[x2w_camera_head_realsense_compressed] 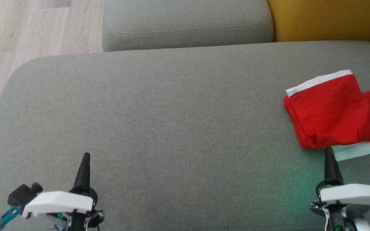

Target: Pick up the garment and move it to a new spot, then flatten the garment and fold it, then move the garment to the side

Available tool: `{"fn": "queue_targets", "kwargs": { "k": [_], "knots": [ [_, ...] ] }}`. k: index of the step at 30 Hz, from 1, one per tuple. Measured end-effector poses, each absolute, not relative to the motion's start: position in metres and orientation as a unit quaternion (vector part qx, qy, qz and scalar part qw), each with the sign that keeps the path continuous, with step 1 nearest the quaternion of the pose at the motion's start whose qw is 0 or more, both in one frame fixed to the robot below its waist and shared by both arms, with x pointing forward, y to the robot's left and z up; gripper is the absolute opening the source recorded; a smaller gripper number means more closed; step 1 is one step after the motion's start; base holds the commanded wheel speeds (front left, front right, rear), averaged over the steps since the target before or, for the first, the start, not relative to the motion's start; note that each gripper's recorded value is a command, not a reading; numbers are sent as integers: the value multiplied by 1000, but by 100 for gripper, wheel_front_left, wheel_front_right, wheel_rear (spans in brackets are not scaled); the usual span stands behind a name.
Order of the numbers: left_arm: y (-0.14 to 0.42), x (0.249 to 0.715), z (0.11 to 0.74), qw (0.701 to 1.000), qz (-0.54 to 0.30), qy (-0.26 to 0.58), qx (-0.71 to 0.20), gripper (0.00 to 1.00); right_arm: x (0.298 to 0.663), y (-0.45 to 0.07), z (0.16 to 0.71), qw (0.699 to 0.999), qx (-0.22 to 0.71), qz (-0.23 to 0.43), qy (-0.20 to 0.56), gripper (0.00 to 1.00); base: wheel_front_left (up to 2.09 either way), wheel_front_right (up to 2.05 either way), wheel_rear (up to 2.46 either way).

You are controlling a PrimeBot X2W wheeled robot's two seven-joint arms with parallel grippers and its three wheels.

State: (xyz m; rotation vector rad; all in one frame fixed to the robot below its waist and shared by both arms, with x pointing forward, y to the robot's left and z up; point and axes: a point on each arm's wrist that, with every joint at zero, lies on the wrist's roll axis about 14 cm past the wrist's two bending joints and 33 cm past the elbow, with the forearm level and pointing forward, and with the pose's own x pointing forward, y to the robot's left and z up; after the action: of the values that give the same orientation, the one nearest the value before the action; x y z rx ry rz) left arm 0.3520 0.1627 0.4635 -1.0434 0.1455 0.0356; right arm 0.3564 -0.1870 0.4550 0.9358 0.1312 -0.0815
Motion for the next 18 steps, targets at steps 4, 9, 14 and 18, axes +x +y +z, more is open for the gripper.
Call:
{"fn": "queue_targets", "kwargs": {
  "k": [4, 9, 14, 18],
  "knots": [
    [164, 352, 461, 854, 21, 74, -515, 0, 358, -187, 457, 879, 472, -40, 61, 0, 0, 0, 0],
    [166, 356, 464, 840, 21, 69, -537, 0, 358, -189, 456, 863, 499, -45, 61, 0, 0, 0, 0],
    [169, 357, 465, 827, 24, 69, -557, 0, 358, -191, 456, 848, 525, -48, 61, 0, 0, 0, 0],
    [169, 357, 464, 816, 24, 70, -574, 0, 362, -192, 460, 835, 546, -47, 55, 0, 0, 0, 0]
  ]
}}
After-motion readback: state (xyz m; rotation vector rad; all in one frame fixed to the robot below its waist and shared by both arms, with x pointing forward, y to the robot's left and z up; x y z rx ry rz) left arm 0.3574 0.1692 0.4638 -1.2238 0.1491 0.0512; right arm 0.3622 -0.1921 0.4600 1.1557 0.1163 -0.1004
